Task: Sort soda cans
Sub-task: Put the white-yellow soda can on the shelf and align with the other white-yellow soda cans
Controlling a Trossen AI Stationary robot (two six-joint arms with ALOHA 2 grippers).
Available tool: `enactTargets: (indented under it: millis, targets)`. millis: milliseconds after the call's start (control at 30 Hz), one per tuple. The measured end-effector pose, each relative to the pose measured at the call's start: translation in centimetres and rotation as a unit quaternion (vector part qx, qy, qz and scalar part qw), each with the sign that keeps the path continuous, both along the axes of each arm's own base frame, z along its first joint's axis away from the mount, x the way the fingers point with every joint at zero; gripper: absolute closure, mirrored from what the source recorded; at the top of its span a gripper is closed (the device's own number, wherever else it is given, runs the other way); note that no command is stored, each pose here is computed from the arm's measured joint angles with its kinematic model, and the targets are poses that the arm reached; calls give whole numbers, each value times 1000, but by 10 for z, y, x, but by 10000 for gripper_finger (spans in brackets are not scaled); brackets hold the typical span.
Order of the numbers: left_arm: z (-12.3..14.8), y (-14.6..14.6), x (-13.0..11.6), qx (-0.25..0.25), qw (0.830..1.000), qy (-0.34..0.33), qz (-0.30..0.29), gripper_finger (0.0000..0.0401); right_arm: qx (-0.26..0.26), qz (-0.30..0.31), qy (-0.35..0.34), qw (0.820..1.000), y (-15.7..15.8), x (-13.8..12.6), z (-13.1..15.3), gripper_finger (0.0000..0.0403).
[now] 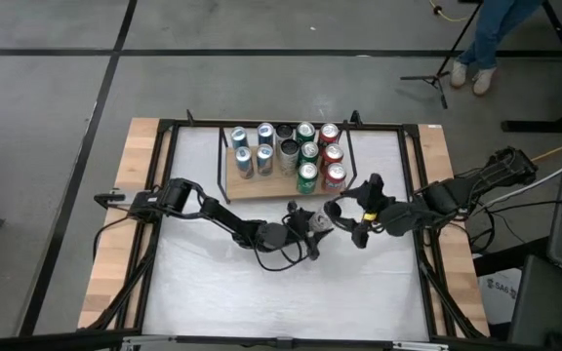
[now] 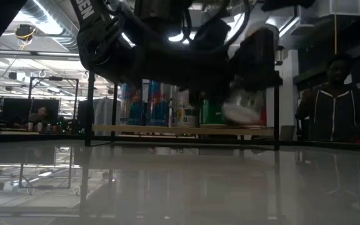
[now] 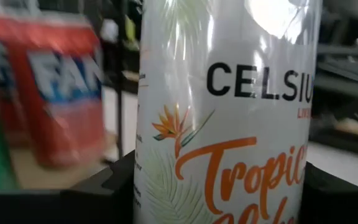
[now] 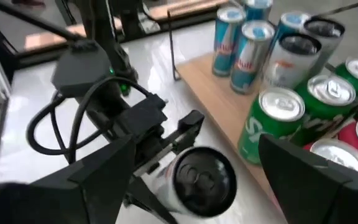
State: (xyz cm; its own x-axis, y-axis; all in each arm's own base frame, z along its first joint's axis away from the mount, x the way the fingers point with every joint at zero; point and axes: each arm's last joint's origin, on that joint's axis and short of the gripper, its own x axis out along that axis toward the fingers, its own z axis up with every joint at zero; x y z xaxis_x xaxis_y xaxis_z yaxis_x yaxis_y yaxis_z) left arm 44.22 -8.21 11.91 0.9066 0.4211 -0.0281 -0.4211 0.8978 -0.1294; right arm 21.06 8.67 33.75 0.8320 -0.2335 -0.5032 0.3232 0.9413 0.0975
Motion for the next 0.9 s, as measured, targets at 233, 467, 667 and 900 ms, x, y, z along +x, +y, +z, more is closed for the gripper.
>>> enactTargets:
  millis: [233,467,667,900]
  targets:
    - [17,3,-2,45,996,-53,60,162,8,-29,-30,999,-10,3,20,68]
    - [27,7,-6,74,987,-75,119,162,21,-62,-31,997,-31,12,21,68]
    - [30,15,-7,73,983,-87,142,163,46,-53,-42,997,-36,20,21,68]
    - [32,20,-6,70,982,-95,150,163,18,-8,-3,1000,-30,31,10,68]
